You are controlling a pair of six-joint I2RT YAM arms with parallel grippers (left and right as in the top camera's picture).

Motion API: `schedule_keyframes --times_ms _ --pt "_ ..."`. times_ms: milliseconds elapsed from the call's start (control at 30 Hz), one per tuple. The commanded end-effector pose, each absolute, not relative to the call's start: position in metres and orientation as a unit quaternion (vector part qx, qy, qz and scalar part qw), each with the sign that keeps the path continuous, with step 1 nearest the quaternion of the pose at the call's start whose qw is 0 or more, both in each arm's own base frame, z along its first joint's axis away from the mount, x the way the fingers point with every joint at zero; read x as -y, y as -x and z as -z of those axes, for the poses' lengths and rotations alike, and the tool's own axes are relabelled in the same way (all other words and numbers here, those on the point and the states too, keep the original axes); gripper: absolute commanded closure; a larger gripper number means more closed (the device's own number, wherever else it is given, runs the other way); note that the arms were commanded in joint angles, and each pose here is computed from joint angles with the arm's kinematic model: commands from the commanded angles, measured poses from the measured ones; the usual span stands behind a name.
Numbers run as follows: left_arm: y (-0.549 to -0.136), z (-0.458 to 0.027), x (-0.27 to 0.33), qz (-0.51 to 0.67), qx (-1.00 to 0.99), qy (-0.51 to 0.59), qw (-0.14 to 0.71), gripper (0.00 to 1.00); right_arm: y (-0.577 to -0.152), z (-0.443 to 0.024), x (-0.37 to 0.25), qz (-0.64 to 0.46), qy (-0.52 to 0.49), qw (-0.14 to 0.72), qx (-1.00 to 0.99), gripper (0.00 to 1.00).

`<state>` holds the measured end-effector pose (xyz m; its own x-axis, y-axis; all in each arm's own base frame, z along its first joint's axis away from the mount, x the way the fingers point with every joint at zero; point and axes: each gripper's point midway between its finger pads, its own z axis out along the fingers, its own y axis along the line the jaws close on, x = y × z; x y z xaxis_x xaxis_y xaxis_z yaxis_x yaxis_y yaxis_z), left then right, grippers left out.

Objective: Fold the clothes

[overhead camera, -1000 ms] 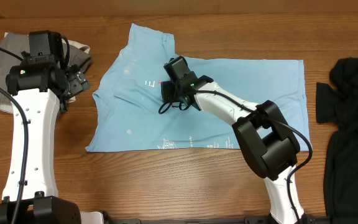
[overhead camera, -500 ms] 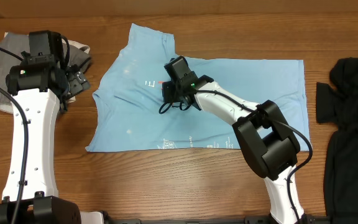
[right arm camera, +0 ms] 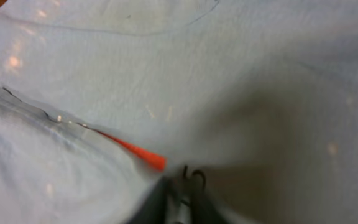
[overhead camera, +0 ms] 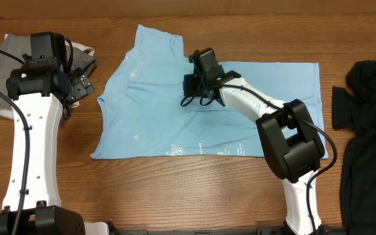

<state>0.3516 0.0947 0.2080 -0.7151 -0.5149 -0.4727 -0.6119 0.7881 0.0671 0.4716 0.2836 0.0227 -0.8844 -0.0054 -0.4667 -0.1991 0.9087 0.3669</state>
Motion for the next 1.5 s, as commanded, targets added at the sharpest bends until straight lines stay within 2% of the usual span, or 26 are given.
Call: schedule_keyframes --times_ms 0,33,67,100,267,367,467,500,667,700,733,833,900,933,967,1000,1333,1400,1467 --pt "-0.354 -0.214 -0.098 -0.119 -0.917 0.304 0.228 0.0 -0.475 -0.023 -0.288 -0.221 0.065 0.238 -0.944 0.52" --pt "-0.353 -0.214 -0.098 -0.119 -0.917 0.305 0.228 0.0 -0.476 -0.026 -0.288 -0.221 0.069 0.244 -0.942 0.51" --pt "-0.354 -0.214 -0.098 -0.119 -0.917 0.304 0.228 0.0 -0.48 -0.032 -0.288 -0.221 0.076 0.252 -0.939 0.44" --pt "-0.354 -0.214 -0.098 -0.119 -0.917 0.304 0.228 0.0 -0.483 -0.04 -0.287 -0.222 0.077 0.258 -0.937 0.42" --pt "-0.354 -0.214 -0.098 -0.119 -0.917 0.304 0.228 0.0 -0.505 -0.132 -0.241 -0.201 0.035 0.299 -0.932 0.31" --pt "-0.354 -0.214 -0.098 -0.119 -0.917 0.304 0.228 0.0 -0.508 -0.188 -0.185 -0.162 -0.012 0.317 -0.934 0.27" --pt "-0.354 -0.214 -0.098 -0.119 -0.917 0.304 0.228 0.0 -0.503 -0.221 -0.131 -0.136 -0.058 0.316 -0.937 0.23" --pt "-0.354 -0.214 -0.098 -0.119 -0.917 0.304 0.228 0.0 -0.498 -0.232 -0.093 -0.121 -0.092 0.307 -0.94 0.22" --pt "-0.354 -0.214 -0.098 -0.119 -0.917 0.304 0.228 0.0 -0.483 -0.233 0.009 -0.095 -0.178 0.272 -0.941 0.2" --pt "-0.354 -0.214 -0.098 -0.119 -0.917 0.304 0.228 0.0 -0.479 -0.233 0.043 -0.094 -0.204 0.271 -0.936 0.13" --pt "-0.354 -0.214 -0.098 -0.119 -0.917 0.304 0.228 0.0 -0.478 -0.233 0.058 -0.095 -0.219 0.273 -0.932 0.0" --pt "-0.354 -0.214 -0.098 -0.119 -0.917 0.304 0.228 0.0 -0.468 -0.236 0.105 -0.122 -0.267 0.276 -0.915 0.0" --pt "-0.354 -0.214 -0.098 -0.119 -0.917 0.304 0.228 0.0 -0.467 -0.236 0.124 -0.137 -0.284 0.281 -0.906 0.12" --pt "-0.354 -0.214 -0.098 -0.119 -0.917 0.304 0.228 0.0 -0.468 -0.233 0.134 -0.133 -0.292 0.283 -0.904 0.2" --pt "-0.354 -0.214 -0.098 -0.119 -0.917 0.304 0.228 0.0 -0.469 -0.228 0.139 -0.13 -0.291 0.281 -0.905 0.33" --pt "-0.354 -0.214 -0.098 -0.119 -0.917 0.304 0.228 0.0 -0.471 -0.223 0.141 -0.126 -0.281 0.28 -0.909 0.38" --pt "-0.353 -0.214 -0.098 -0.119 -0.917 0.305 0.228 0.0 -0.51 -0.105 0.122 -0.099 -0.214 0.201 -0.951 0.37" --pt "-0.354 -0.214 -0.098 -0.119 -0.917 0.304 0.228 0.0 -0.521 -0.086 0.116 -0.065 -0.183 0.201 -0.96 0.34" --pt "-0.354 -0.214 -0.098 -0.119 -0.917 0.304 0.228 0.0 -0.528 -0.072 0.125 0.018 -0.18 0.203 -0.962 0.34"
